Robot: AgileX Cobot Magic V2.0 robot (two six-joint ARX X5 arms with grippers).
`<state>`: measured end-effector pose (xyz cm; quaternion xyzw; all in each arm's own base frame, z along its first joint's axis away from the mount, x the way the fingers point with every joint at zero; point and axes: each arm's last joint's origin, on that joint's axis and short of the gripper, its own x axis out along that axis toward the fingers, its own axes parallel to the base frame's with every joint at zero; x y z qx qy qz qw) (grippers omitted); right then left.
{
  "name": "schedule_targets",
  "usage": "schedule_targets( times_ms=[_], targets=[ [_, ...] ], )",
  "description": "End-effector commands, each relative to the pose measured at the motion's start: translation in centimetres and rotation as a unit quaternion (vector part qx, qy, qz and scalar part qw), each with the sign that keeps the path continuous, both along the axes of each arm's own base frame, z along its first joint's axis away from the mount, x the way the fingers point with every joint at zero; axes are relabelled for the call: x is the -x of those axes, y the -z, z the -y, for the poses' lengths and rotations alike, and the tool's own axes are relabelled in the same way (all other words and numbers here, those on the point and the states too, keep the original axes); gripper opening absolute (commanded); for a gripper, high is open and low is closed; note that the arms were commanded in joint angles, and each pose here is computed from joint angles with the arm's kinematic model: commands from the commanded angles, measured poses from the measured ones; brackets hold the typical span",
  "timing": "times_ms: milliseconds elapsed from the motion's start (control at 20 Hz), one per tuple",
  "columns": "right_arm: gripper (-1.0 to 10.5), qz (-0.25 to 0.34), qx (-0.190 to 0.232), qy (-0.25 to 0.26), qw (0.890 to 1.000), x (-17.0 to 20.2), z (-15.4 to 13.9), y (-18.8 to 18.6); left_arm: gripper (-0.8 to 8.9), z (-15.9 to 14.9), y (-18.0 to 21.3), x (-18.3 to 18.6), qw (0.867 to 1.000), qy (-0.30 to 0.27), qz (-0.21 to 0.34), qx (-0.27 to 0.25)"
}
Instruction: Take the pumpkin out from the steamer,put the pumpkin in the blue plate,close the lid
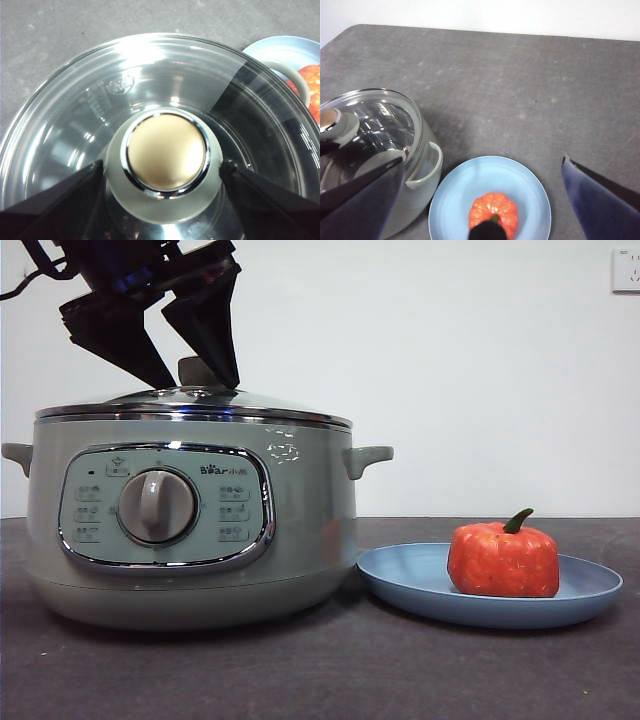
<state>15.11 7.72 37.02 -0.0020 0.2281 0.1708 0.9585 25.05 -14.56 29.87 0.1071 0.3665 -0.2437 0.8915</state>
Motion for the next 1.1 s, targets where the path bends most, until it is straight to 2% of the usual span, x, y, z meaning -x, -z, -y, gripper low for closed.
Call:
schedule_targets(
  times_ms=[50,200,650,750,800,900,950,1000,1100],
  targets=[
    [5.4,-0.005,0.004,0.0,1.0,0.0,0.0,0.3,4.08,-0.1,0.1,0.3,1.0,0.004,-0.003,-0.006],
    [5.4,-0.014,0.009,0.0,1.0,0.1,0.0,0.5,4.08,-0.7,-0.7,1.3,1.0,0.005,-0.005,-0.007],
    [5.3,-0.063,0.033,-0.003,0.997,0.6,0.3,1.4,4.04,-3.2,-3.6,5.7,0.998,0.008,-0.058,-0.034],
    [5.2,-0.072,0.038,-0.003,0.997,0.7,0.3,1.5,3.7,-3.8,-4.3,6.7,0.998,0.012,-0.054,-0.027],
    [4.7,-0.074,0.039,-0.003,0.996,0.7,0.3,1.6,3.01,-3.9,-4.5,7.1,0.998,0.017,-0.052,-0.022],
    [2.2,-0.074,0.04,-0.004,0.996,0.7,0.3,1.6,-0.34,-4.5,-5.4,8.1,0.999,0.03,-0.025,-0.021],
    [0.8,-0.069,0.037,-0.004,0.997,0.8,0.3,1.6,-0.09,-4.8,-5.8,8.6,0.999,0.034,-0.005,-0.019],
    [-0.1,-0.062,0.034,-0.006,0.997,0.9,0.3,1.8,-0.08,-5.1,-6.1,9.0,0.999,0.034,0.01,-0.011],
    [-0.2,-0.038,0.022,-0.016,0.999,1.3,0.1,2.7,-0.08,-5.7,-6.2,10.0,0.998,0.033,0.047,0.009]
  ],
)
